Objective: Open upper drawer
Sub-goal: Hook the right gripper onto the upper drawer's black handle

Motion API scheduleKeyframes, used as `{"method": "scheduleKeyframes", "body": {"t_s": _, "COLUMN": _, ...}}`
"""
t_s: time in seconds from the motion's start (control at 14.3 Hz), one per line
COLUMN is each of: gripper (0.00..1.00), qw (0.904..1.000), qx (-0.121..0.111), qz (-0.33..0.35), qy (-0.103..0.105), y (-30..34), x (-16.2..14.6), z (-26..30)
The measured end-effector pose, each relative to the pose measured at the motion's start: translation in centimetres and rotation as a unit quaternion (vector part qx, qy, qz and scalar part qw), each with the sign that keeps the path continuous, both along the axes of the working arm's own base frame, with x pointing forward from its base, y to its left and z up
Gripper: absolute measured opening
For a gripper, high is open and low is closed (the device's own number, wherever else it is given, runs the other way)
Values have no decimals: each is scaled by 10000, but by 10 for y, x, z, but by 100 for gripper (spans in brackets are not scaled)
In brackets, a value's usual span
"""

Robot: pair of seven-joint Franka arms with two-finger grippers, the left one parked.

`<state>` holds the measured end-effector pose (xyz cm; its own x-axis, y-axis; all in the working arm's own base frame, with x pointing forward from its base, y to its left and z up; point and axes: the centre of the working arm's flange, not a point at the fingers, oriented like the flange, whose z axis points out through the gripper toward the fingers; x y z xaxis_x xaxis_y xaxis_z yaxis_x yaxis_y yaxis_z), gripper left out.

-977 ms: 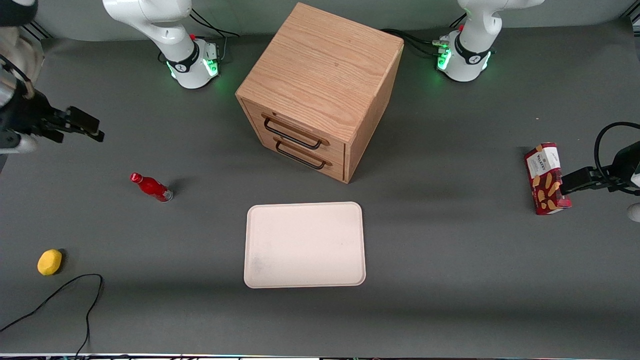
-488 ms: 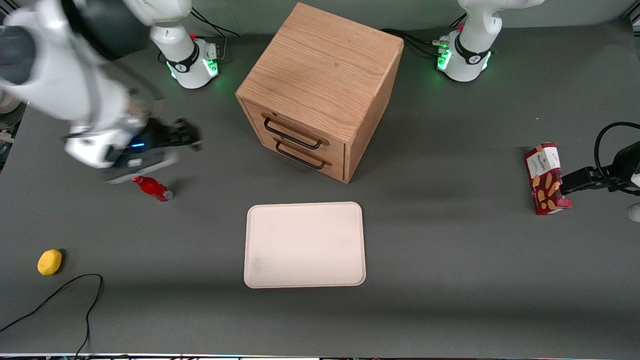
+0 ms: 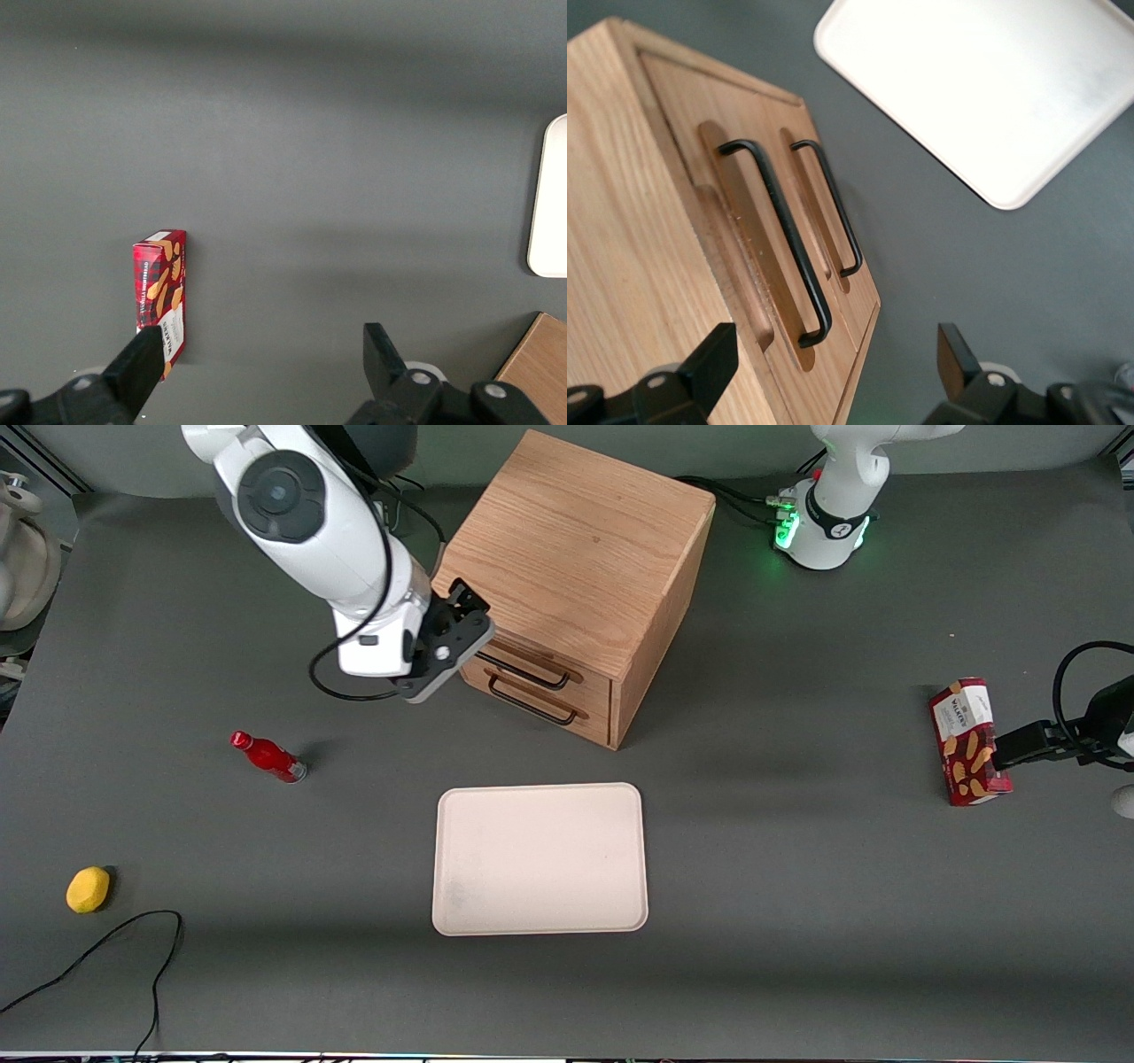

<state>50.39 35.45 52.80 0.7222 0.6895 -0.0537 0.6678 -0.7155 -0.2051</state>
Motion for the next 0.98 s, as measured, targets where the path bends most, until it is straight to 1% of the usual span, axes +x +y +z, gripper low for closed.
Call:
{"method": "scheduleKeyframes", "body": {"t_s": 0.21, "gripper": 100, "qw": 9991, "qx": 117, "qz": 383, "qy": 162, "y": 6, "x": 3, "z": -19}}
{"method": "scheduleKeyframes", "body": {"t_s": 0.28, "gripper": 100, "qw": 9988, "qx": 157, "qz": 440, "qy": 170, "y": 10, "x": 4, "z": -27}}
{"method": "scheduleKeyframes", "body": {"t_s": 0.56, "gripper": 100, "qw": 9984, "qx": 281, "qz": 483, "qy": 97, "y": 28, "x": -1, "z": -72}}
{"method": "scheduleKeyframes", "body": {"t_s": 0.77, "gripper": 100, "qw": 9983, "qx": 235, "qz": 525, "qy": 60, "y": 28, "x": 0, "z": -95}}
{"method": "scheduleKeyframes", "body": {"t_s": 0.98, "gripper": 100, "qw": 9983, "qx": 265, "qz": 517, "qy": -2, "y": 29, "x": 3, "z": -112}}
